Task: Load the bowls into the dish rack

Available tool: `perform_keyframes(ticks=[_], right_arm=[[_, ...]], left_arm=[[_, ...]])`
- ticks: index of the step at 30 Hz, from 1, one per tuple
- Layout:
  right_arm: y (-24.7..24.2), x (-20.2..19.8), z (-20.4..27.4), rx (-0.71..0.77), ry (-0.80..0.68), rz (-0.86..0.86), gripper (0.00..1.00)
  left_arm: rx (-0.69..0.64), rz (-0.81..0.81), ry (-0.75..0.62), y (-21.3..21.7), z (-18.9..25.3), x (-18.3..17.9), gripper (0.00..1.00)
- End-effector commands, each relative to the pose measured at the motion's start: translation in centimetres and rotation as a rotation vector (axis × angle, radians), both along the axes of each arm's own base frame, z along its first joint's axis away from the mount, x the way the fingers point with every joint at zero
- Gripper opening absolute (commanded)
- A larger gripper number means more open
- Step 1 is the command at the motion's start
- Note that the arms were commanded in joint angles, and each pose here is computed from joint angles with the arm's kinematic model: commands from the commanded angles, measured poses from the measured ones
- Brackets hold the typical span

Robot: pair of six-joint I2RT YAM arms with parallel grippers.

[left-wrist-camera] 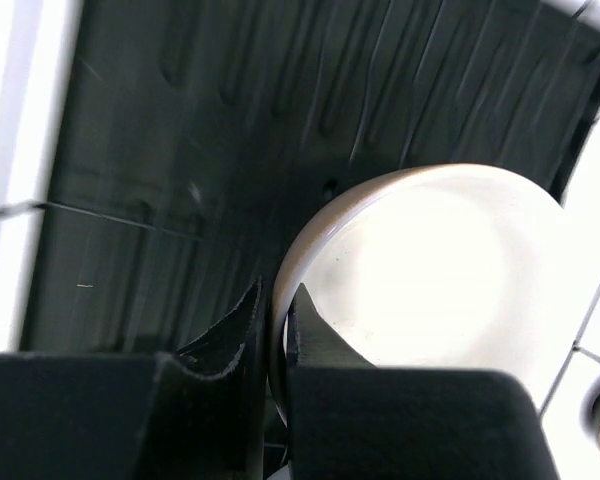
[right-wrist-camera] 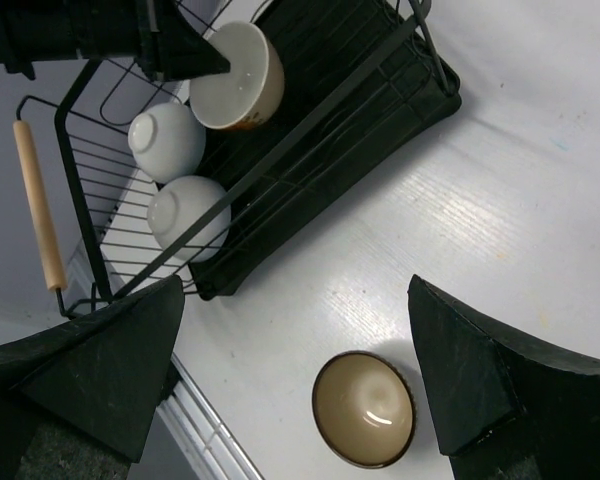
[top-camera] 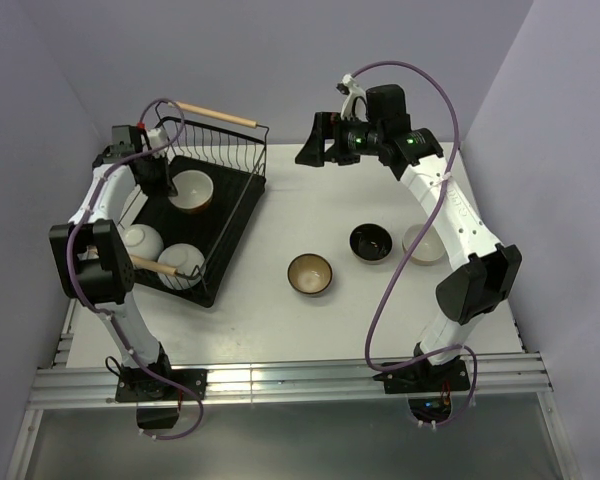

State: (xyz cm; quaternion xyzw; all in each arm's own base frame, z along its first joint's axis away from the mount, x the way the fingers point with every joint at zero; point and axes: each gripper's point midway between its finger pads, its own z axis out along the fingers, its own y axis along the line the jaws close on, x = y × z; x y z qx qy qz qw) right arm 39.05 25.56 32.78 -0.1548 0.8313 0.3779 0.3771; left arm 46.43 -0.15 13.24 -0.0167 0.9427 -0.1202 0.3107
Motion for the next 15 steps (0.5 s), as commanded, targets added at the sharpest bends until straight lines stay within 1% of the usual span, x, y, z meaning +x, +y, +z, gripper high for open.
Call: perform_keyframes(ticks=[1,5,6,7,8,9,12,13,15], right_arm=[[0.6,1.1,3.3,0.056,-0.102,-0.025,1.0],[0.7,1.9,5.0,0.061,-0.149,-0.054,1.0],[0.4,2.6,5.8,0.057,-0.175,-0.094,1.0],[0.3,3.1,6.1,0.067,-0.17,-0.127,1.0],[0.3,3.5,6.1,0.069,-0.168,-0.144,1.0],[0.2,3.7,7.1,0.083,-0.18,-0.163,1.0],[0.5,3.8,7.7,0.084,-0.197,-0.189,1.0],[0.4,4.0,7.9,0.072,-0.212,-0.214,1.0],[1.4,3.4,7.6,0.05,-0.225,-0.21,0.96]], left_arm=[[0.013,0.04,-0.397,0.1,15.3,2.4,0.0],[0.031,0.044,-0.536,-0.6,20.8,1.7,0.0],[0.039,0.049,-0.561,-0.9,21.7,1.5,0.0],[0.038,0.032,-0.61,-2.0,23.4,0.9,0.0],[0.042,0.031,-0.627,-2.5,24.0,0.6,0.0],[0.043,0.003,-0.66,-4.5,25.1,-0.1,0.0],[0.047,-0.038,-0.702,-7.2,26.4,-1.4,0.0],[0.043,-0.058,-0.701,-8.9,26.3,-1.9,0.0],[0.027,-0.075,-0.707,-10.5,26.4,-2.5,0.0]])
